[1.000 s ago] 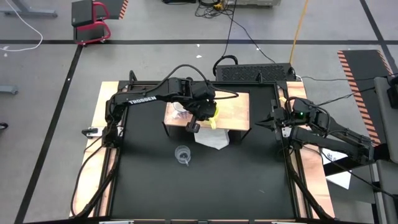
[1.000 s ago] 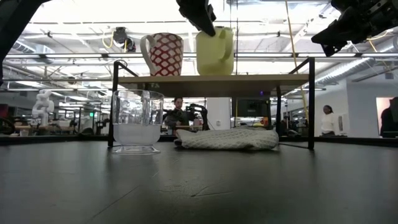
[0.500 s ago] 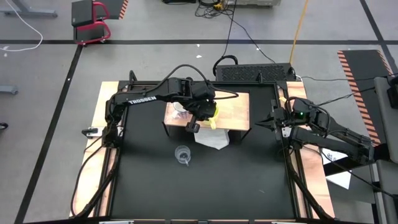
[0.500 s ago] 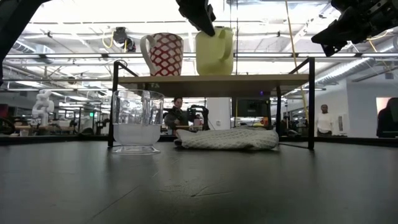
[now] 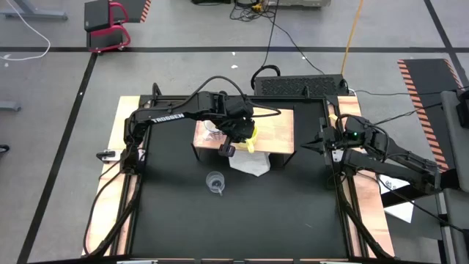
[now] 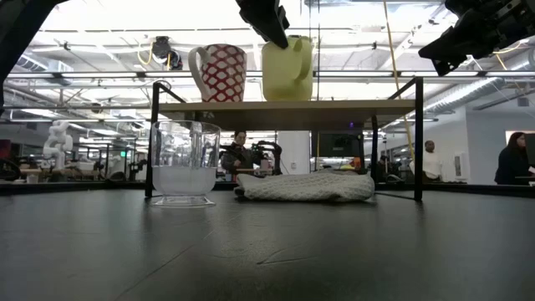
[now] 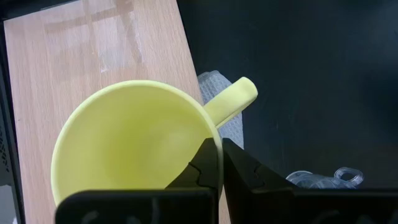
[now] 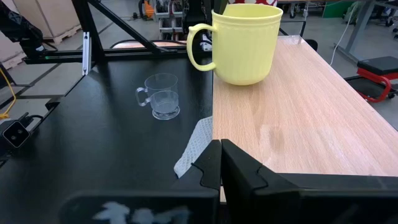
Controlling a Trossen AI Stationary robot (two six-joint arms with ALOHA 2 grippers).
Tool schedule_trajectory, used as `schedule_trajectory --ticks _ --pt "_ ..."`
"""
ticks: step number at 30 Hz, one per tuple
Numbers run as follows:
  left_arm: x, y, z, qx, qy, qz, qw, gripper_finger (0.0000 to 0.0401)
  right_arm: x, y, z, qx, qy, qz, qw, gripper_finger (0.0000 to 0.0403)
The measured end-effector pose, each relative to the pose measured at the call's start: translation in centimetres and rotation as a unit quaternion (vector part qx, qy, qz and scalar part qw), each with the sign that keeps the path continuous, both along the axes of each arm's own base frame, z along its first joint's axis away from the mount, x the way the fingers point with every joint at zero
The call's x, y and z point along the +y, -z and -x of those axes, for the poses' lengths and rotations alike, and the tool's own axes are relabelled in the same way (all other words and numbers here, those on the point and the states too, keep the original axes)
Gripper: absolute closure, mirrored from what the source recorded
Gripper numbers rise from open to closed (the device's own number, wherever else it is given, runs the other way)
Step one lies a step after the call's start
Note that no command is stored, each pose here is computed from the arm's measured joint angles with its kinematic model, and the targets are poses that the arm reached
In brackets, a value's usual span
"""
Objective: Stack small to large cups/mugs on shelf
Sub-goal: Put the yellow mug on the shelf
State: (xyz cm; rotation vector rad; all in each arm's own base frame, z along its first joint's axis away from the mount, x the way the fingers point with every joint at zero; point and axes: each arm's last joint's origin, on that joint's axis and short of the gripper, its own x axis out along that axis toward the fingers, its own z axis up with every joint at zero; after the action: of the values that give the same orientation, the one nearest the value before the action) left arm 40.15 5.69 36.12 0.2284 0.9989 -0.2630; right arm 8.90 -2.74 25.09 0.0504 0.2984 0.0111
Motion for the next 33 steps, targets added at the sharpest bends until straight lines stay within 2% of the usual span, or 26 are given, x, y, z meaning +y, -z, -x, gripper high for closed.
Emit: schedule_trajectory --ticks 24,33 --pt "0.0 0.1 -0.2 -0.002 0.003 0.011 1.000 0.0397 0.0 0.0 0.0 0.000 0.000 0.000 1.000 0.0403" --pt "0.1 2.1 -0.4 0.012 0.003 0.013 1.000 0.0397 0.0 0.0 0.0 0.000 0.000 0.000 1.000 0.0403"
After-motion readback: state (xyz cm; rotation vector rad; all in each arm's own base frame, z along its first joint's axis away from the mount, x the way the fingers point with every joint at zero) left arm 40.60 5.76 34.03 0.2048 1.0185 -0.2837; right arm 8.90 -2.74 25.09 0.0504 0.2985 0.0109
